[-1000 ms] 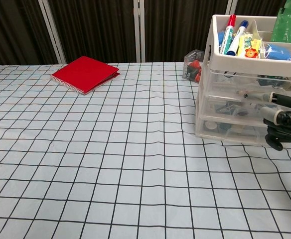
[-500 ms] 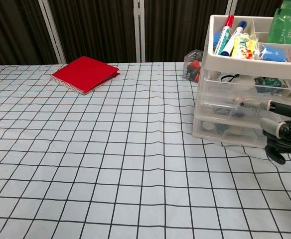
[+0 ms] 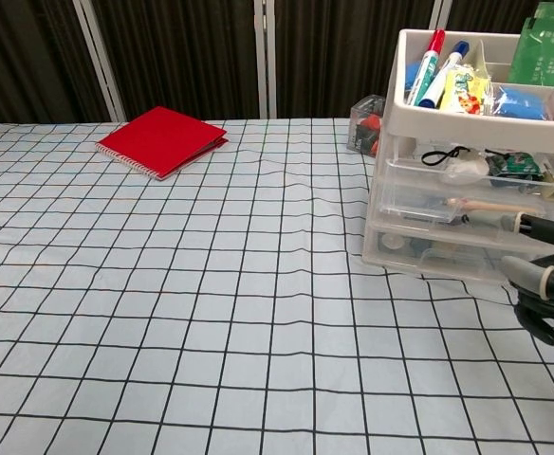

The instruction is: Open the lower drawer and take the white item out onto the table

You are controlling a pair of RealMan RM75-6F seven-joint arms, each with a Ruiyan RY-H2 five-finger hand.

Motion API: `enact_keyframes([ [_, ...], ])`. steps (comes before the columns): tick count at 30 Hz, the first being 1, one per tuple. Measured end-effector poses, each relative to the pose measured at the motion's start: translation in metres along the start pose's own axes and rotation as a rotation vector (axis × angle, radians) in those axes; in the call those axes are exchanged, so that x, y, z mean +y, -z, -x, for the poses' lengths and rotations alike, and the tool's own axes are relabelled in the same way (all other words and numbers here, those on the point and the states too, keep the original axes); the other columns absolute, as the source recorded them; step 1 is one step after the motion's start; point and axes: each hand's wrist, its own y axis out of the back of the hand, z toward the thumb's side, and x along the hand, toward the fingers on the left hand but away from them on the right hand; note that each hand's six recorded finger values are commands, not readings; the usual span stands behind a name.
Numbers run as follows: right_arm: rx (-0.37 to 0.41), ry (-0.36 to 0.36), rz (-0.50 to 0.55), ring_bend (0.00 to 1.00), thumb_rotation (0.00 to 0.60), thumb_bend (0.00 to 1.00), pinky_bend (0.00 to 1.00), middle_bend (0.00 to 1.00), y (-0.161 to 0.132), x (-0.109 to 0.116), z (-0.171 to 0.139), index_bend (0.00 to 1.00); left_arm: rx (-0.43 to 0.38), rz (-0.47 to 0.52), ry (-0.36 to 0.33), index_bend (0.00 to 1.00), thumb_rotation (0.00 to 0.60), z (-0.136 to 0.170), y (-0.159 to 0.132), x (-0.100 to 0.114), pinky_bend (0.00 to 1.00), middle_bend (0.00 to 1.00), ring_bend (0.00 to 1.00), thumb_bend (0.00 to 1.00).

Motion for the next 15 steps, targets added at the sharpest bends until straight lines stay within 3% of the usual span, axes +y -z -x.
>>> enact_keyframes([
  [6, 0.025, 0.048, -0.020, 0.89, 0.600, 0.37, 0.74, 0.90, 0.001, 0.005, -0.001, 0.10, 0.003, 0.000, -0.002, 0.00, 0.600, 0.000, 0.000, 0.000, 0.00, 0.00, 0.00, 0.11],
  [15, 0.143, 0.131, -0.081, 0.89, 0.600, 0.37, 0.73, 0.90, -0.013, 0.009, -0.012, 0.11, 0.003, 0.000, -0.003, 0.00, 0.600, 0.000, 0.000, 0.001, 0.00, 0.00, 0.00, 0.11],
])
